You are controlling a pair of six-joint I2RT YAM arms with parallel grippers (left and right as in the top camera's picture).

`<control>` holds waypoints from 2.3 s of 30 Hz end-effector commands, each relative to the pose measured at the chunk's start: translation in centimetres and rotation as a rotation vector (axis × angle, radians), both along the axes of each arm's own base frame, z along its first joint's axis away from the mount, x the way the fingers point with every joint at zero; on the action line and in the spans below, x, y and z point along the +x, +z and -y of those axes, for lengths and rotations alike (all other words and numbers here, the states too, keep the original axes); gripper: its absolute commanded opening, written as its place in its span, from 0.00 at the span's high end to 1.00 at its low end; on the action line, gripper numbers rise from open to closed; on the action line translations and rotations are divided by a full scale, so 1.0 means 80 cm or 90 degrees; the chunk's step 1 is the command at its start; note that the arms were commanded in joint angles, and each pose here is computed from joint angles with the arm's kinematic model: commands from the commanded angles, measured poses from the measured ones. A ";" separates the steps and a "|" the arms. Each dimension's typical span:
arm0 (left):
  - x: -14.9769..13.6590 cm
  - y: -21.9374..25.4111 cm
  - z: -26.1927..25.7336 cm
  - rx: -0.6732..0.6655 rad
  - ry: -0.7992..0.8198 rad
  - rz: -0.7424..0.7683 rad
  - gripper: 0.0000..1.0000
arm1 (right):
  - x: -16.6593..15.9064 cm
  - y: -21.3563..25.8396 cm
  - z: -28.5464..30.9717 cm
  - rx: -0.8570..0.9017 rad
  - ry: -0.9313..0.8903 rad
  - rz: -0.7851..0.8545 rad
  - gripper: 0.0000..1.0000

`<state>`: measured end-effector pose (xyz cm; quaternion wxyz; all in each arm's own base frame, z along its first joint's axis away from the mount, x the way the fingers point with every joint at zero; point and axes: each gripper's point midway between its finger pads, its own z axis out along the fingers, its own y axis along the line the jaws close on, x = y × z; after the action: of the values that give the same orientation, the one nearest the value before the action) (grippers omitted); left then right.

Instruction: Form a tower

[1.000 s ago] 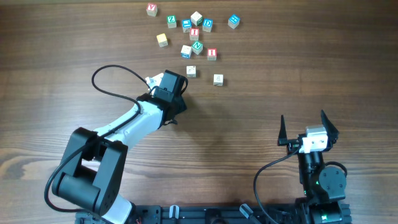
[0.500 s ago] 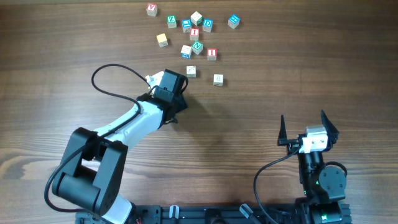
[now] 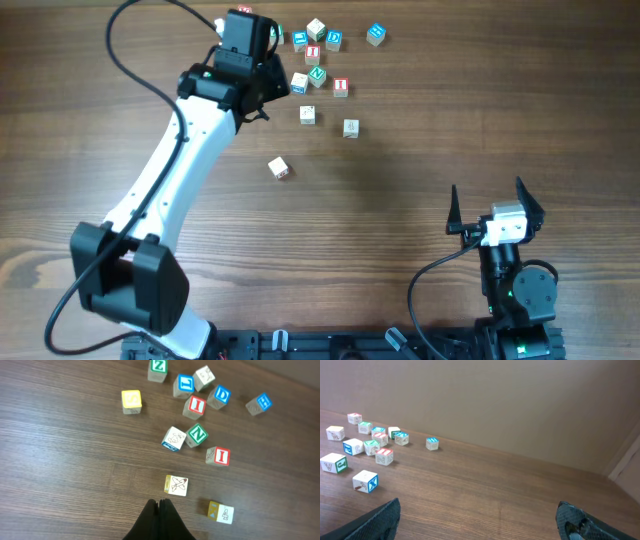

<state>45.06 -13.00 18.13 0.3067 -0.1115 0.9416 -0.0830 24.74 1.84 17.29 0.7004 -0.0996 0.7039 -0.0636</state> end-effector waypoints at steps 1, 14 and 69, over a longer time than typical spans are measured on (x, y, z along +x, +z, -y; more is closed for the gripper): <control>0.012 -0.059 0.031 0.044 -0.077 -0.038 0.96 | -0.001 0.001 -0.005 -0.003 0.013 0.004 0.00; 0.033 -0.179 0.085 0.091 -0.166 -0.071 0.37 | -0.001 0.001 -0.005 -0.003 0.013 0.004 0.00; -0.083 -0.202 0.074 0.104 -0.185 -0.248 0.55 | -0.001 0.001 -0.005 -0.003 0.013 0.004 0.00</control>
<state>38.69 -18.77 2.25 0.1160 0.0351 0.9923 -0.0258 24.74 1.84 17.29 0.7004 -0.0997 0.7039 -0.0635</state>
